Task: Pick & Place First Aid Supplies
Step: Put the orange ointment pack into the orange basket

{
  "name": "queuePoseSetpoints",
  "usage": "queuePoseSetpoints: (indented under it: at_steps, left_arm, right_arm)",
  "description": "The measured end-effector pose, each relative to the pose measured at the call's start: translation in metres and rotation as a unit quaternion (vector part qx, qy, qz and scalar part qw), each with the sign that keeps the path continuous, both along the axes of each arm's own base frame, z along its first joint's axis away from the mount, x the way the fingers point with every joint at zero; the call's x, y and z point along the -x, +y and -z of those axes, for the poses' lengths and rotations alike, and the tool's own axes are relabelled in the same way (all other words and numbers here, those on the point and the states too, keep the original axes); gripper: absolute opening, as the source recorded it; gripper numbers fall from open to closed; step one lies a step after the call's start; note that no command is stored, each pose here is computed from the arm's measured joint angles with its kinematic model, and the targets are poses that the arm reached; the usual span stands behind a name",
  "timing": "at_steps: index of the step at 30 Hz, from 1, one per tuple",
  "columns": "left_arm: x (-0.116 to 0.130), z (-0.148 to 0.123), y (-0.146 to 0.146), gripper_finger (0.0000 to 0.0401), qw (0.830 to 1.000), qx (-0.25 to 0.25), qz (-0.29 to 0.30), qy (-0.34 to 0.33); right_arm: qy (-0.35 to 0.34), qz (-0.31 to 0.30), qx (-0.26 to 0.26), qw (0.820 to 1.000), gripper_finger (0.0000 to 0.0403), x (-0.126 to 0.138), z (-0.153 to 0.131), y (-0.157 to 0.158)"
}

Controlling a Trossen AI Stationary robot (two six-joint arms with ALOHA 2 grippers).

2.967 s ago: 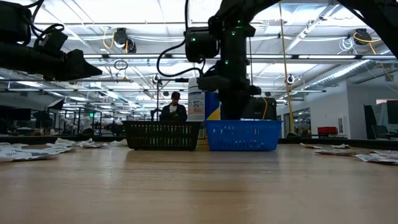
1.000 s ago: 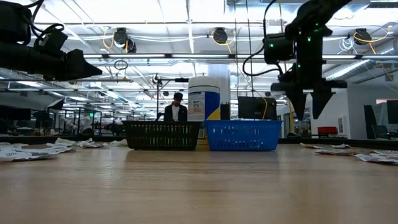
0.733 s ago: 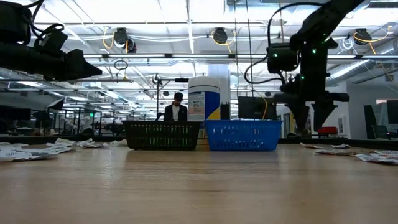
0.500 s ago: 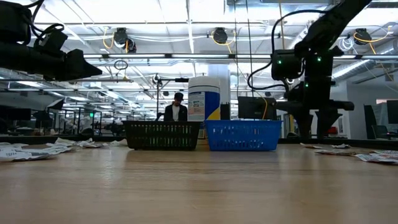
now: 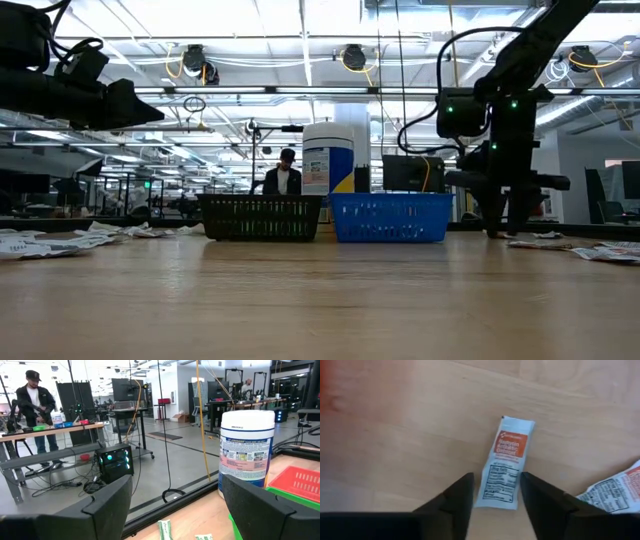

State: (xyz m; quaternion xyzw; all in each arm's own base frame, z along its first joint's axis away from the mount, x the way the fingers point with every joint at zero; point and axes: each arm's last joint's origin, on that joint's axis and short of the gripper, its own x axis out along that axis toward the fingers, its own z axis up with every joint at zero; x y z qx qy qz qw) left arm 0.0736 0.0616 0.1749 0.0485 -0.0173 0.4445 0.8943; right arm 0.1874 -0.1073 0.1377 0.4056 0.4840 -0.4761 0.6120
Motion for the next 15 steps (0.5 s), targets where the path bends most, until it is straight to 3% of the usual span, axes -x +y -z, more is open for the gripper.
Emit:
queuePoseSetpoints:
  at_steps: [8,15]
  left_arm:
    - [0.0000,0.0000,0.0000,0.0308,1.000,0.000,0.000,0.000]
    - [0.0000,0.0000,0.0000,0.0308,1.000,0.000,0.000,0.000]
  right_arm:
    - [-0.006,0.016,-0.008,1.000,0.0018,0.0000,0.0003,0.0005]
    - [-0.008,0.031,-0.015,0.999,0.0011,0.0001,0.0005,0.0008]
